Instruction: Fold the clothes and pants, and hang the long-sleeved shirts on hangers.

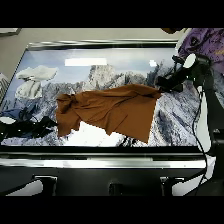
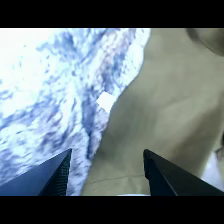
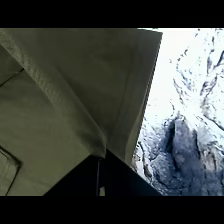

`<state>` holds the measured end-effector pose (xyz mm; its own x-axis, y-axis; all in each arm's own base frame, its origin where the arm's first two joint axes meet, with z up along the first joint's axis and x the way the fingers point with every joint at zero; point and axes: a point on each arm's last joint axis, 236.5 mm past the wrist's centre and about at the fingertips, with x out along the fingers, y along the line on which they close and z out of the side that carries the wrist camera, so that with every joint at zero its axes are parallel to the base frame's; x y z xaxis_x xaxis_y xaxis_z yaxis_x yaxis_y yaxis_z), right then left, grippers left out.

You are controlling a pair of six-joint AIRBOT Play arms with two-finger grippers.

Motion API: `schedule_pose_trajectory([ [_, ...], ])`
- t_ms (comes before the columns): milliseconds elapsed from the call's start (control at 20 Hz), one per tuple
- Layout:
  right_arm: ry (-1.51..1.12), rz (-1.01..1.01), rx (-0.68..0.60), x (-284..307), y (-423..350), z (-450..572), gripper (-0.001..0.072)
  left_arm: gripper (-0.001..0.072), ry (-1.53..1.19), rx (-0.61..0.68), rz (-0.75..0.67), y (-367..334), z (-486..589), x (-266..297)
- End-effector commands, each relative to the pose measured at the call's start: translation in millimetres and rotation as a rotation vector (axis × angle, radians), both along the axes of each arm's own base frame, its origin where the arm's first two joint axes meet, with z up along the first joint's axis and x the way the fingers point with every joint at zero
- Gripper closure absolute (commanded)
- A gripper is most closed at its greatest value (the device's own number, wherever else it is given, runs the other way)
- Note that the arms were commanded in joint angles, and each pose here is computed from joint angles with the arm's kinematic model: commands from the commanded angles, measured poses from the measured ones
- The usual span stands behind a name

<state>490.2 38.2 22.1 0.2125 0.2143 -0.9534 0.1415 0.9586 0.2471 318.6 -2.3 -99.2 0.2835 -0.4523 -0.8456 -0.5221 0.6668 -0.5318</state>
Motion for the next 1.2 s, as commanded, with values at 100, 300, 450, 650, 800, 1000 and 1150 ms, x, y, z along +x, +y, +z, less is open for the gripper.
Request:
schedule_pose_trajectory([
  [100, 0.030, 0.008, 0.003, -7, 1, -1, 0.0676, 0.0217, 0.036, 0.019, -0.068, -15, -33, 0],
  [300, 0.022, 0.012, -0.003, -13, -9, 11, 0.0357, 0.0688, -0.018, -0.010, -0.113, -37, -31, 11],
  [450, 0.027, -0.023, -0.013, -34, -61, 35, 0.0216, 0.0690, -0.026, -0.025, -0.118, -36, -23, 15],
  [650, 0.098, -0.177, 0.204, -89, -106, 30, 0.0234, 0.0690, -0.059, -0.032, -0.136, -34, -6, 29],
  [800, 0.192, -0.136, 0.321, -137, -74, -17, 0.0233, 0.0690, -0.075, -0.034, -0.146, -34, 1, 35],
  [1000, 0.242, -0.130, 0.464, -179, -12, -73, 0.0233, 0.0690, -0.068, -0.046, -0.155, -37, 3, 33],
  [1150, 0.301, -0.095, 0.473, -207, 24, -107, 0.0234, 0.0690, -0.066, -0.048, -0.157, -37, 3, 33],
])
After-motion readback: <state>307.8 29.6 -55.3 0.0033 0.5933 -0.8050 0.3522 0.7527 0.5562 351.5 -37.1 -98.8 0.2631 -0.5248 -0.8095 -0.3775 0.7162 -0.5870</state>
